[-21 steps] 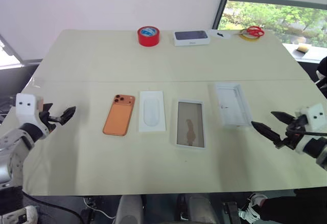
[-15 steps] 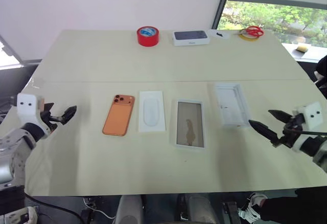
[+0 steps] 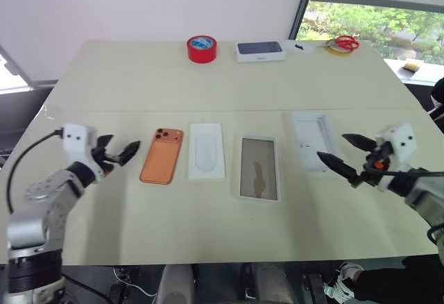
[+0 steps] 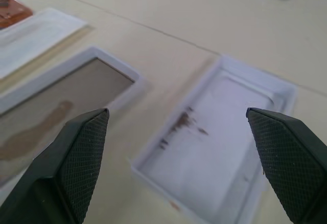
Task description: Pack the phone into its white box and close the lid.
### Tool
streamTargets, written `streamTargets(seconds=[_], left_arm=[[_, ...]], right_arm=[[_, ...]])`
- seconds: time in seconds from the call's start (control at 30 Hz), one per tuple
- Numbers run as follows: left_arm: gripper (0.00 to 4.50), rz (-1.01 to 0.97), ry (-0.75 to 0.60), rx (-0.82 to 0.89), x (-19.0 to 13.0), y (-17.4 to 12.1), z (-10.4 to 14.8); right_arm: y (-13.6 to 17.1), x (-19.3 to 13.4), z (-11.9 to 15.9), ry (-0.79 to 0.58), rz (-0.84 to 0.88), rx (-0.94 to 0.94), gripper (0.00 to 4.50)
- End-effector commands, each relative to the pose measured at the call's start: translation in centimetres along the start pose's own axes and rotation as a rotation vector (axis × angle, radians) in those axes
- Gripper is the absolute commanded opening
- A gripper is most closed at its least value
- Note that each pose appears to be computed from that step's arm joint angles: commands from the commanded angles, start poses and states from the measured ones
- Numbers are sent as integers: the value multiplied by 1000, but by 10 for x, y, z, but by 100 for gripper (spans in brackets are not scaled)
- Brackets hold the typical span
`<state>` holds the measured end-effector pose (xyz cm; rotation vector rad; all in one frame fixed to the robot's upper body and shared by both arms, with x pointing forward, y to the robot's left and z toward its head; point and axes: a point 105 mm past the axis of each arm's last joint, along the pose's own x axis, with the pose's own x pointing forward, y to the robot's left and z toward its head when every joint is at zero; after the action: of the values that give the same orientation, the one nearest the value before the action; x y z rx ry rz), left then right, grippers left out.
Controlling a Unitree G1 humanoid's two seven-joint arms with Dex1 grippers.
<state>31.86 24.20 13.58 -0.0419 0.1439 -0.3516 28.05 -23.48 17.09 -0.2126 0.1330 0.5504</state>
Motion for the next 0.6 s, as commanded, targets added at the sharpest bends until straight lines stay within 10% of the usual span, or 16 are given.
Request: streamTargets(seconds=[0.03,0.6], left_arm=[[448,-153,-32,-23,15,-43,14],[448,-127,267,-395,56,-101,2]], right_arm=[[18,11,20,-44,65,-51,450],[45,24,35,-64,160,-140,450]])
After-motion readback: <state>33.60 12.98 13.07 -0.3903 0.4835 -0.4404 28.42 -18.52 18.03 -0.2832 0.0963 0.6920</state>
